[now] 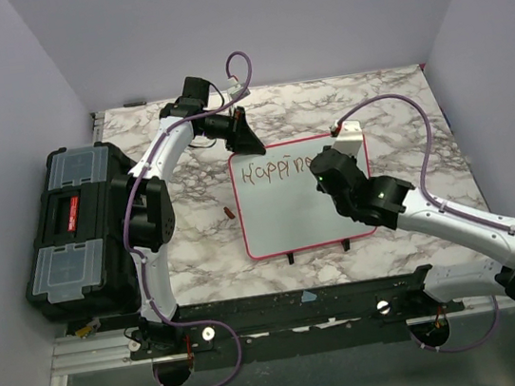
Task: Write a sentence on the whiteboard
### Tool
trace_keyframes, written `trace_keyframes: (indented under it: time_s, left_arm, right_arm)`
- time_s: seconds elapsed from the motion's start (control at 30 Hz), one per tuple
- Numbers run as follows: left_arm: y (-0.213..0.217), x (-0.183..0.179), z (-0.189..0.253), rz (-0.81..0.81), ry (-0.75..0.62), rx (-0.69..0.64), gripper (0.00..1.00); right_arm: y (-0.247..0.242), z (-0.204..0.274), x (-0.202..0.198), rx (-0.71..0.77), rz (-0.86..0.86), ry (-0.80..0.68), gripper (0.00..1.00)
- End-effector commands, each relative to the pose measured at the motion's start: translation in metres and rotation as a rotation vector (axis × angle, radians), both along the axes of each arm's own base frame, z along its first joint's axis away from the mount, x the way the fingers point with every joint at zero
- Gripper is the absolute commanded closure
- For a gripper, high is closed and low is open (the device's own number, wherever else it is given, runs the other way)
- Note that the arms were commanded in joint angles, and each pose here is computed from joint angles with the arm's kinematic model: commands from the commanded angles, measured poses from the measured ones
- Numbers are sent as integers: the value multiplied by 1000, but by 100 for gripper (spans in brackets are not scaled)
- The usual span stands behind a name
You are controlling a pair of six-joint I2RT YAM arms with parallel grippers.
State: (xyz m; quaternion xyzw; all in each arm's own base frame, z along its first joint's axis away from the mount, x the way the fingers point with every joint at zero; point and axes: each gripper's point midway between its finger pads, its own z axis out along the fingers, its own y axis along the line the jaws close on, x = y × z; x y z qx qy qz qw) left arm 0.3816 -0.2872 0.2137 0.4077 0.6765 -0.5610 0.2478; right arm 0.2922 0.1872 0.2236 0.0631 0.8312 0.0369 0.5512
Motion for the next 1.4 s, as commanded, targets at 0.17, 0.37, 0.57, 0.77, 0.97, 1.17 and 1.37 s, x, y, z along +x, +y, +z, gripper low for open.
trace_keyframes:
  time_s: [0.17,0.37,0.57,0.77,0.97,1.17,1.37]
  left_arm:
    - [0,-4,34,-39,-119,-82,100]
    - [0,-5,34,-40,-117,-81,100]
    - [0,-5,34,-39,-118,-79,100]
    - [0,-5,34,-38,-119,-79,100]
    - [0,-6,34,-38,-120,-80,100]
    - [0,-6,34,-39,-121,-80,100]
    - [0,-6,34,-39,-121,-80,100]
  right_arm:
    - [-3,13,13,-2,-51,-29,99]
    - [-4,8,19,-22,-67,-21,99]
    - [-12,1,24,-35,-101,-11,99]
    - [-9,-4,26,-26,-83,-3,99]
    - [1,-7,26,-13,-33,8,99]
    - [9,-11,24,2,11,27,99]
    - [8,-22,18,2,22,56,99]
